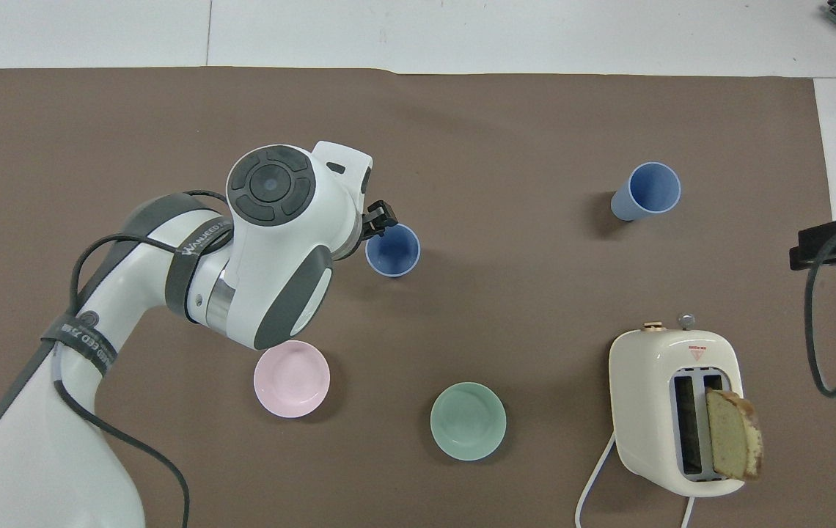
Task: Stack blue cups with both arms
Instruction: 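Release the cup and withdraw the left gripper to rest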
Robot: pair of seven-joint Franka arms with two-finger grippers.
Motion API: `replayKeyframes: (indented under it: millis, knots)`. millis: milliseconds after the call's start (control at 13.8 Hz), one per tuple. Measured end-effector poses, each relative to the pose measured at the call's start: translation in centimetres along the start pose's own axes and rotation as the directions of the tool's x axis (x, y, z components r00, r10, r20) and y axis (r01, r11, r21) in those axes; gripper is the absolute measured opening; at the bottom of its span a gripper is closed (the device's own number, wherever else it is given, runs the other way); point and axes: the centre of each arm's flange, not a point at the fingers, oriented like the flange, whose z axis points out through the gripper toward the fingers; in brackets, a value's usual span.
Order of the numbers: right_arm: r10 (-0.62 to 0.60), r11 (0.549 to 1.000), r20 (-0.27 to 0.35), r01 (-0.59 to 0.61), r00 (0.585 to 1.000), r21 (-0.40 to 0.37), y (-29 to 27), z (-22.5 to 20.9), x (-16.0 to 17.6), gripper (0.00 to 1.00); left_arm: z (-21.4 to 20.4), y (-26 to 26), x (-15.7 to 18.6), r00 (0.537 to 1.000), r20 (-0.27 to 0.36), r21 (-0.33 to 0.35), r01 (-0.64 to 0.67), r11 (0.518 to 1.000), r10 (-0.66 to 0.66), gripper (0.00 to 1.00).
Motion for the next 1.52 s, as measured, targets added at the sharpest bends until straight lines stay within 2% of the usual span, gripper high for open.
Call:
replayKeyframes:
  millis: [363,870,1233,1523]
  knots:
    - [0.0,1.0,0.0,0.0,1.0,0.0,0.0,0.0,0.0,1.0,-5.7,-9.4,4.0,0.992,0.038,0.031,-0.119,0.992,0.118,1.0]
    - [0.002,1.0,-0.013,-0.002,1.0,0.001,0.1,-0.1,0.2,1.0,-6.3,-20.2,9.0,0.949,0.101,0.035,-0.304,0.952,0.299,1.0]
    - [0.001,1.0,-0.032,0.0,0.999,0.004,-0.1,0.5,1.2,1.0,-8.2,-22.8,9.4,0.897,0.104,0.018,-0.433,0.901,0.429,1.0]
    - [-0.007,1.0,-0.073,0.008,0.997,0.011,-0.7,2.4,3.9,1.0,-13.6,-22.9,7.9,0.889,0.073,0.017,-0.454,0.891,0.452,1.0]
